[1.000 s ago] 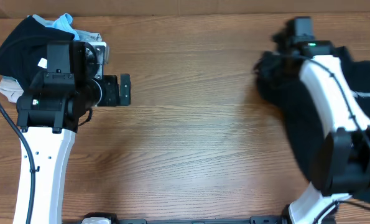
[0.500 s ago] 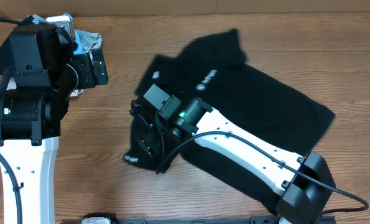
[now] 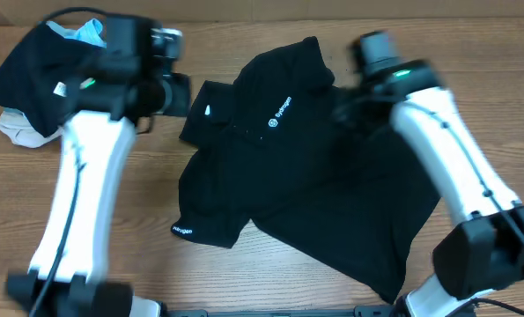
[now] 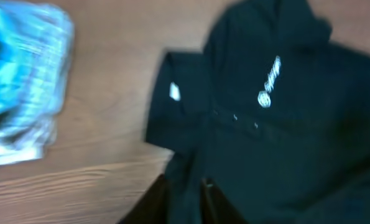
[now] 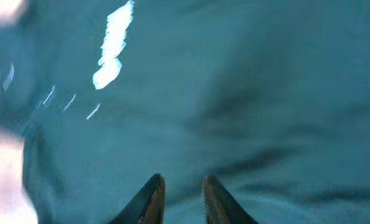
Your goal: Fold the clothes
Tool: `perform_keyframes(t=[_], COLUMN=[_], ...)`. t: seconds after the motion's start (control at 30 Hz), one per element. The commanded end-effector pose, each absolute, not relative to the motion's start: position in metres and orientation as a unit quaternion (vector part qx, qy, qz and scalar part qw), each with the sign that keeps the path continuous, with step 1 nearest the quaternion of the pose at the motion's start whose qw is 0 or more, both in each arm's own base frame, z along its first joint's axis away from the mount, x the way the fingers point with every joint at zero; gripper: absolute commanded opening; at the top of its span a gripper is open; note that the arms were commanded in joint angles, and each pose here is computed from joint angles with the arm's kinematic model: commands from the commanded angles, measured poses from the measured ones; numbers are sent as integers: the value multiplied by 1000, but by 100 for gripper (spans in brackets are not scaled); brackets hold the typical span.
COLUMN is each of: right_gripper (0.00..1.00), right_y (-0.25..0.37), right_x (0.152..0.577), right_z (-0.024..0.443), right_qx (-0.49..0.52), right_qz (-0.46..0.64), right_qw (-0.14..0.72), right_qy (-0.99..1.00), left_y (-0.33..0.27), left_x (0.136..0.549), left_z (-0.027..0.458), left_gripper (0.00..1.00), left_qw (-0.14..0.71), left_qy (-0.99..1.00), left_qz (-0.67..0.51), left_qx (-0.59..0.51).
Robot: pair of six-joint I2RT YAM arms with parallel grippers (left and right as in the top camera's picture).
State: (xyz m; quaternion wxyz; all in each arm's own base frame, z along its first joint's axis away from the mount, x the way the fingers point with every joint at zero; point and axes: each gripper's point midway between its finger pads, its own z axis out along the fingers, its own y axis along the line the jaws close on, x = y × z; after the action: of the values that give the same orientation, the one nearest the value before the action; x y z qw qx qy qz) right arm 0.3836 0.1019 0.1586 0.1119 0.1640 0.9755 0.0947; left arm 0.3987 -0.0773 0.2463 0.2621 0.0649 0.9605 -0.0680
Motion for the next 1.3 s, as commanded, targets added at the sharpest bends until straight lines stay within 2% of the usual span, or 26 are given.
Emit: perform_keyframes(t=[0.0,0.03,0.2,0.4,0.47,0.73,0.83,0.93,1.0,1.03,1.07,1.1,1.2,1.27], right_gripper=[22,21,15,9,4,4,4,4,4,4,4,4,4,4], right_y=[46,27,-47,-109,-127,-157,-163,-170,-176,-179,-183,-187,-201,-209], right_x=[390,392,391,380,376,382,390,402,413,419,427,434,456,471], right_z=[159,153,119,64,44,0,-16,-37,-53,-58,-62,-62,-47,-24], right_qx=[264,288,379,464,484,513,531,550,555,553,548,537,497,468], right_qz=[84,78,58,42,40,42,38,36,39,40,42,45,47,54], right_qw=[110,104,67,7,-11,-11,-2,15,32,45,60,78,127,150], right_qy=[955,949,921,885,874,857,847,834,831,831,833,839,857,869], left_y=[-113,-123,-155,-164,-164,-164,-165,-166,-165,-165,-165,-164,-165,-165], left_x=[405,407,411,416,417,417,419,418,417,416,416,415,415,420], left_z=[208,194,138,89,80,72,73,73,73,72,72,72,72,73], left_gripper=[8,4,4,4,4,4,7,15,30,44,52,59,74,78], left_qw=[211,195,139,97,87,81,84,83,81,79,77,76,77,87], left_qy=[966,967,970,975,977,977,977,977,977,977,978,978,978,977], left_qz=[-98,-101,-94,-88,-87,-86,-86,-88,-88,-88,-88,-87,-87,-87], left_qx=[109,128,176,180,176,176,176,176,175,175,175,174,174,175])
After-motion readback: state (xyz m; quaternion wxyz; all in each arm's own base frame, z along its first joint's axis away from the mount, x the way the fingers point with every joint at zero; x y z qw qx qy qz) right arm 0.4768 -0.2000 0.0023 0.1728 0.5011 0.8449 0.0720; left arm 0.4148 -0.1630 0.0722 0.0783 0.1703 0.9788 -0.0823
